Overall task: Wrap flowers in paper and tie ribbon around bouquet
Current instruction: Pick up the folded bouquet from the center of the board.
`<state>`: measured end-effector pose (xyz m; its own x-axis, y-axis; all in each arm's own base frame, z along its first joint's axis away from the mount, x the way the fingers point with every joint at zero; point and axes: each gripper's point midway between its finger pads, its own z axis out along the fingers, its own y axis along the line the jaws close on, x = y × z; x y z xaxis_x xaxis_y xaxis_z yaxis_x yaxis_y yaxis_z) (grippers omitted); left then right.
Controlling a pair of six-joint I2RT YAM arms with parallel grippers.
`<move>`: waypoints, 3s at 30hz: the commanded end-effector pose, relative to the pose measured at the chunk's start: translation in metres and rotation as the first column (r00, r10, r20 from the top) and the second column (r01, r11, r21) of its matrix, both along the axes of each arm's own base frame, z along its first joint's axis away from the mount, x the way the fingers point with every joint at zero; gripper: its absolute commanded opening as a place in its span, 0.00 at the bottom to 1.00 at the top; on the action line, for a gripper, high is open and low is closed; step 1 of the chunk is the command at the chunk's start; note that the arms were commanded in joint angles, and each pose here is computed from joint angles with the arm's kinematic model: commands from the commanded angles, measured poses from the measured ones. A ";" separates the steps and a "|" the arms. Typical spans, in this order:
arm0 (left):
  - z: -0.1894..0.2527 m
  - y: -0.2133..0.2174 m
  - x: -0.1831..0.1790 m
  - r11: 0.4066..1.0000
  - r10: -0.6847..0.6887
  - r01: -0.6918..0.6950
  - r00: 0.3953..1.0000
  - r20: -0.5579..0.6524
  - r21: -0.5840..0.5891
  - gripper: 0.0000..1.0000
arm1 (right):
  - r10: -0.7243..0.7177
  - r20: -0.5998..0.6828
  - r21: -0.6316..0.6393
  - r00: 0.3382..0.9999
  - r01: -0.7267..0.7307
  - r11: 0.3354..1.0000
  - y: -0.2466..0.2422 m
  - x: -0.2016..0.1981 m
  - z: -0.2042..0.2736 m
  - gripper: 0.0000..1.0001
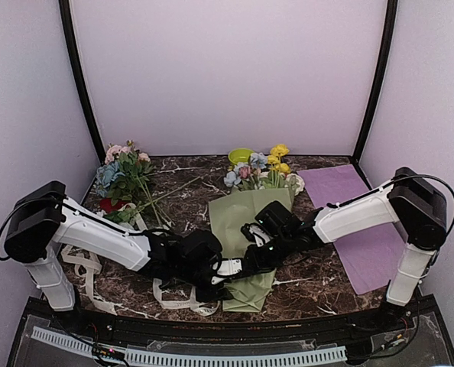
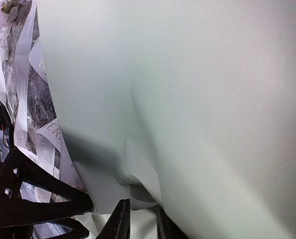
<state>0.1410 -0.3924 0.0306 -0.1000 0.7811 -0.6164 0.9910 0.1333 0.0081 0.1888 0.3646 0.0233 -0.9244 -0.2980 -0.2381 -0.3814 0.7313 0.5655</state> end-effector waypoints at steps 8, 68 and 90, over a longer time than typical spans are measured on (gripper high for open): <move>-0.022 0.003 -0.019 0.997 -0.061 0.064 0.995 -0.081 0.033 0.43 | -0.036 0.025 -0.004 0.999 0.036 0.999 -0.008 0.000 0.026 0.20; 0.076 0.011 -0.001 0.978 -0.041 0.037 0.999 -0.016 -0.207 0.61 | -0.211 -0.338 0.310 0.917 0.320 0.895 -0.042 -0.008 0.046 0.00; 0.030 0.045 -0.065 0.996 -0.077 0.083 0.984 -0.160 0.034 0.60 | -0.238 -0.302 0.279 0.923 0.324 0.904 -0.052 0.010 0.059 0.00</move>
